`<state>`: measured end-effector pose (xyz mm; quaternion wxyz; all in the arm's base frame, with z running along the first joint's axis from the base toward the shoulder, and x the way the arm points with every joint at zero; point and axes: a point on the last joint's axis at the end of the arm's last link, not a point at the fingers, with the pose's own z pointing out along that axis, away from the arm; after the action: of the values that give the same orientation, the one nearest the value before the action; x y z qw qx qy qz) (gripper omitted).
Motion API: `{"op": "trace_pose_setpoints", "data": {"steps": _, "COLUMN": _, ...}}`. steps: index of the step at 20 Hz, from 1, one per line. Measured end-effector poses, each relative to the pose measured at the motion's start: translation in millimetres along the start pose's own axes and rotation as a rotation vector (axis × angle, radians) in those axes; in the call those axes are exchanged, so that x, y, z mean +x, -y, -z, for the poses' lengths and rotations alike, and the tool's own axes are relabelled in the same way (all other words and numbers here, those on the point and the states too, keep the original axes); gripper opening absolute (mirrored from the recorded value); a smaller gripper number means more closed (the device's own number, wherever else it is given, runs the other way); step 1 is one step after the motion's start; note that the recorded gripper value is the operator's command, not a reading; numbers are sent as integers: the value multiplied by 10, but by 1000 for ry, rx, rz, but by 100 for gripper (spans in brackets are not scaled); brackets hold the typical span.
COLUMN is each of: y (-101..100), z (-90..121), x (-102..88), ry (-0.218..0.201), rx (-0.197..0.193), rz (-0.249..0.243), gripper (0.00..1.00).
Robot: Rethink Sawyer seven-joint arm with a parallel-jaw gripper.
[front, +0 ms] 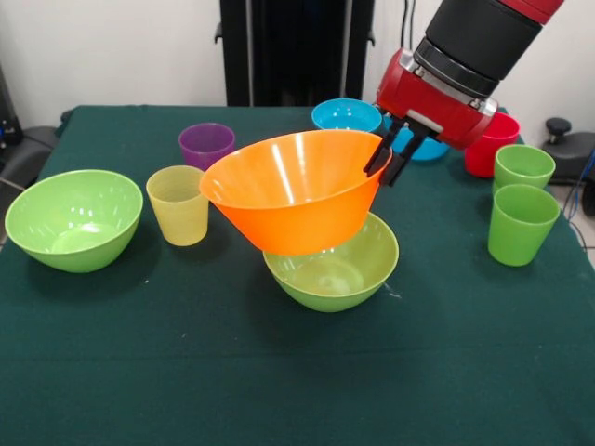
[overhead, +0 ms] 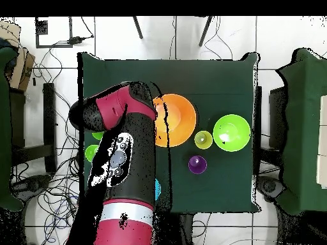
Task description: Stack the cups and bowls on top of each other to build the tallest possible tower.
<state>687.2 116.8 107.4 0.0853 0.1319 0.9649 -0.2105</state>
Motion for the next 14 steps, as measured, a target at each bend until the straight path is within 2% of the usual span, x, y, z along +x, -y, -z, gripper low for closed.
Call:
{"op": "trace_pose_setpoints", "data": {"steps": 6, "y": -11, "z": 5, "x": 7, "ry": 1, "rx": 0, "rz": 2, "gripper": 0}}
{"op": "trace_pose_setpoints", "data": {"steps": 14, "y": -131, "z": 70, "x": 67, "ry": 8, "rx": -5, "rz": 21, "gripper": 0}}
